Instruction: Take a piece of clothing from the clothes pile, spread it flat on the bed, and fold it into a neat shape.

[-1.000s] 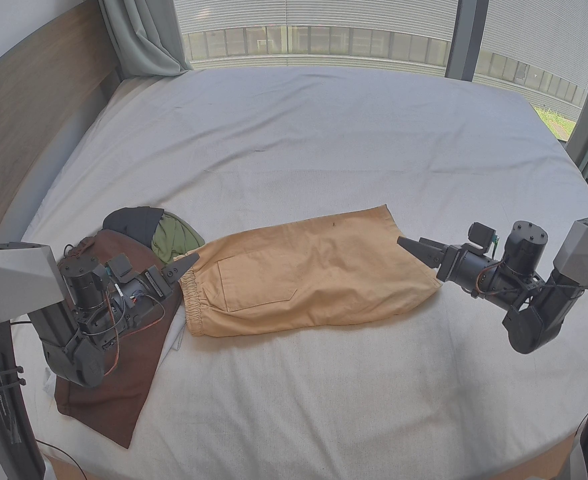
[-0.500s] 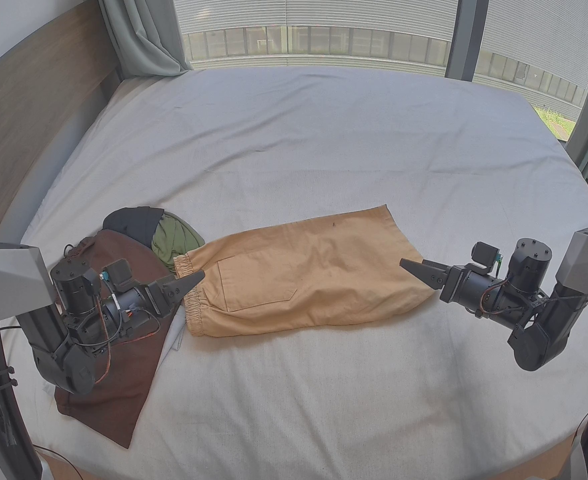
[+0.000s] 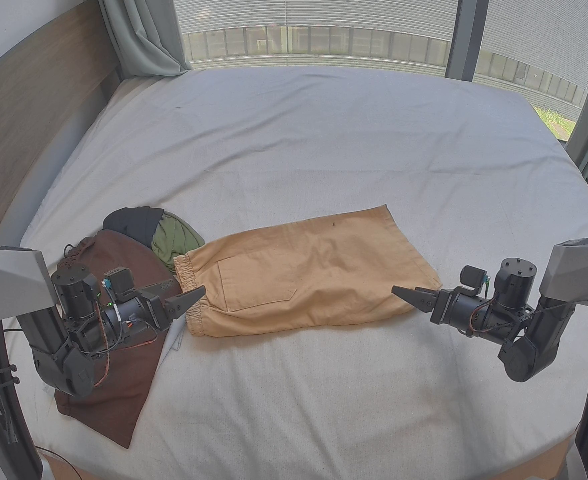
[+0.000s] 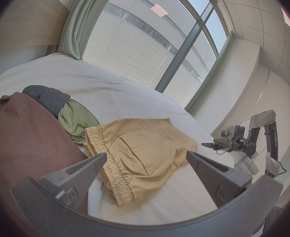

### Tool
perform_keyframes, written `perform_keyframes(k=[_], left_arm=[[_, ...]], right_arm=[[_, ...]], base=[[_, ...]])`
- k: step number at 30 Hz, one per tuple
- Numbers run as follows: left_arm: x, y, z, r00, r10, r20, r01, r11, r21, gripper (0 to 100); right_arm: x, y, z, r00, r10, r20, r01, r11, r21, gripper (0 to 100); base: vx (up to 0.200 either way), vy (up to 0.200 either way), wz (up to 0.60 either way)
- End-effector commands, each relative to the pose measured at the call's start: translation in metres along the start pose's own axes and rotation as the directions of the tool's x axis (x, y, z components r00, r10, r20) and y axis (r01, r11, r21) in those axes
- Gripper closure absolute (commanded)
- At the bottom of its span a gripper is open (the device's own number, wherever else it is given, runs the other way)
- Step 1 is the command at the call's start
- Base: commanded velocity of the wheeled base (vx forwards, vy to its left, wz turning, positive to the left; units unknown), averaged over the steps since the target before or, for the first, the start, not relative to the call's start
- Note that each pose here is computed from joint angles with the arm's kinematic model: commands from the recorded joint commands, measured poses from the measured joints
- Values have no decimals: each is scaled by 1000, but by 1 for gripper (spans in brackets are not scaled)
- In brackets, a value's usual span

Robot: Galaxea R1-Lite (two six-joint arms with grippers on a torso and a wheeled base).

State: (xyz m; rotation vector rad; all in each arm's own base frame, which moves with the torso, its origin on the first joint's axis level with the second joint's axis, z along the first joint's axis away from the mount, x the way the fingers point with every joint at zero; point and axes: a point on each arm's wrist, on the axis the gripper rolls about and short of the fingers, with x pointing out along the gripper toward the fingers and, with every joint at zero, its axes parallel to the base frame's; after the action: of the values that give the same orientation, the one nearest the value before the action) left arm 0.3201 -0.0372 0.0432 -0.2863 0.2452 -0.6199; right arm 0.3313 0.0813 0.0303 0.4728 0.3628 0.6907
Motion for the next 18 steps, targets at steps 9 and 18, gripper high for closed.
perform_keyframes(k=[9,18], left_arm=[[1,4,-8,1000,-1,-23,1,1000,-1,0],[0,3,-6,1000,-2,-21,2,1000,0,0]], right_arm=[[11,-18,-31,996,-29,-85,33,998,49,0],[24,-27,-48,993,-61,-99,67,996,55,0]], base=[[0,0,0],[0,0,0]])
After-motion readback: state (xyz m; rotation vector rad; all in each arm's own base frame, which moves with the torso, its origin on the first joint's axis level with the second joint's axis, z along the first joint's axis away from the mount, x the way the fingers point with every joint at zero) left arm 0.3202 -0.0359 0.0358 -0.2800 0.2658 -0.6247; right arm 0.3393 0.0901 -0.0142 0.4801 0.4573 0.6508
